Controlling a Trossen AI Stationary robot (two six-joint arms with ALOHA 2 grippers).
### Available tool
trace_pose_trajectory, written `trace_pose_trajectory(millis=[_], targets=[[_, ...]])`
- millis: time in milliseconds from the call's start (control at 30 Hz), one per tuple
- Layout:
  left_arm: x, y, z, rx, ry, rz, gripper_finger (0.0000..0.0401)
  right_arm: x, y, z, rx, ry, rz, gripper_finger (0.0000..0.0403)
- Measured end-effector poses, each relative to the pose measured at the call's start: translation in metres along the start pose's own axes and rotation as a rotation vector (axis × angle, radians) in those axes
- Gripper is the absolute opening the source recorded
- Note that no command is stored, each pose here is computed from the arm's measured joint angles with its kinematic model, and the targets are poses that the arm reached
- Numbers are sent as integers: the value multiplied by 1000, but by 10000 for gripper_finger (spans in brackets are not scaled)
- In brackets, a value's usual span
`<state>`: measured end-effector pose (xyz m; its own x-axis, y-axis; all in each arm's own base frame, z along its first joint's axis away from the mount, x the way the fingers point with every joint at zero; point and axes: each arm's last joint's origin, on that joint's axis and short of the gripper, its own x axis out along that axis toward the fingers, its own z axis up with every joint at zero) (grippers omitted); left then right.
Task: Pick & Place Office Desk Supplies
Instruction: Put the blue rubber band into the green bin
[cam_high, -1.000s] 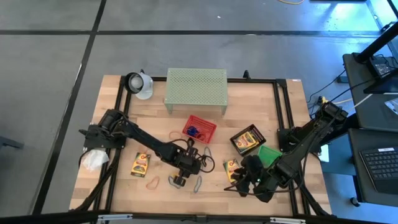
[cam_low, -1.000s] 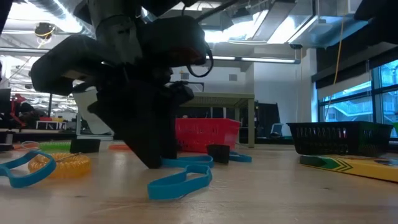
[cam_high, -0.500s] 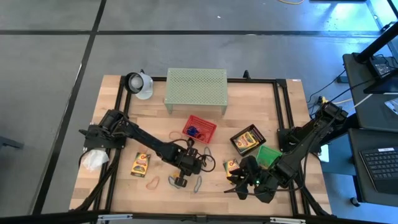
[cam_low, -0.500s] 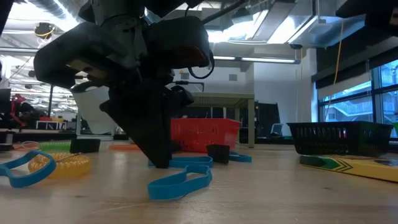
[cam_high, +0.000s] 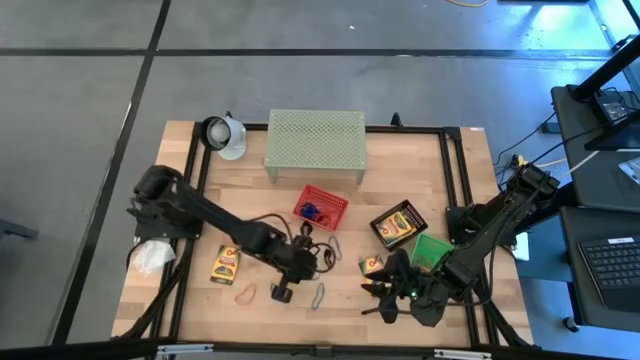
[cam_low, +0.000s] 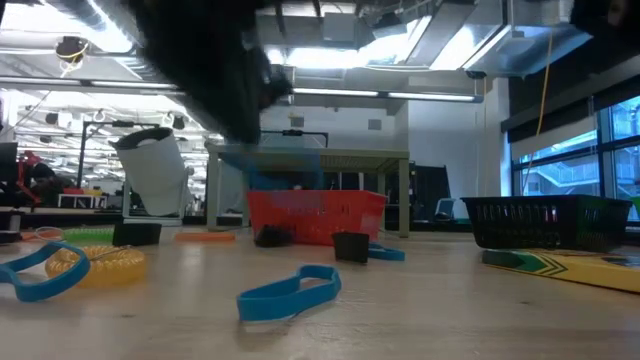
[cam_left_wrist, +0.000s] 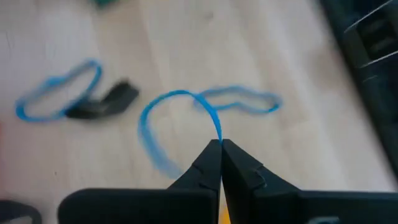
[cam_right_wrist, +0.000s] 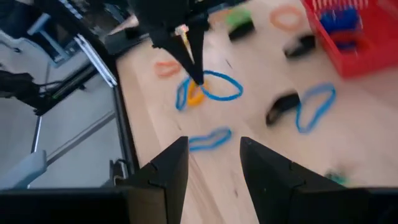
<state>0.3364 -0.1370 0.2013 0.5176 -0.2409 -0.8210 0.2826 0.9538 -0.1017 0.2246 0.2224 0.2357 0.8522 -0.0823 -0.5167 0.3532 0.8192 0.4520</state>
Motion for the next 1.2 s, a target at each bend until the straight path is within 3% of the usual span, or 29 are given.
trace_pose_trajectory(millis=[267,467,867,1200], targets=[[-48,2,19,-8,-199,-9,1,5,17,18,-242,-131,127,146],[-71,5,25,-13,-276,-25,1,14,16,31,-375,-188,110,146],[-85,13,34,-5,-379,-113,1,44,7,53,-371,-207,118,146],[-91,18,36,-16,-400,-136,1,55,6,54,-371,-212,128,146]])
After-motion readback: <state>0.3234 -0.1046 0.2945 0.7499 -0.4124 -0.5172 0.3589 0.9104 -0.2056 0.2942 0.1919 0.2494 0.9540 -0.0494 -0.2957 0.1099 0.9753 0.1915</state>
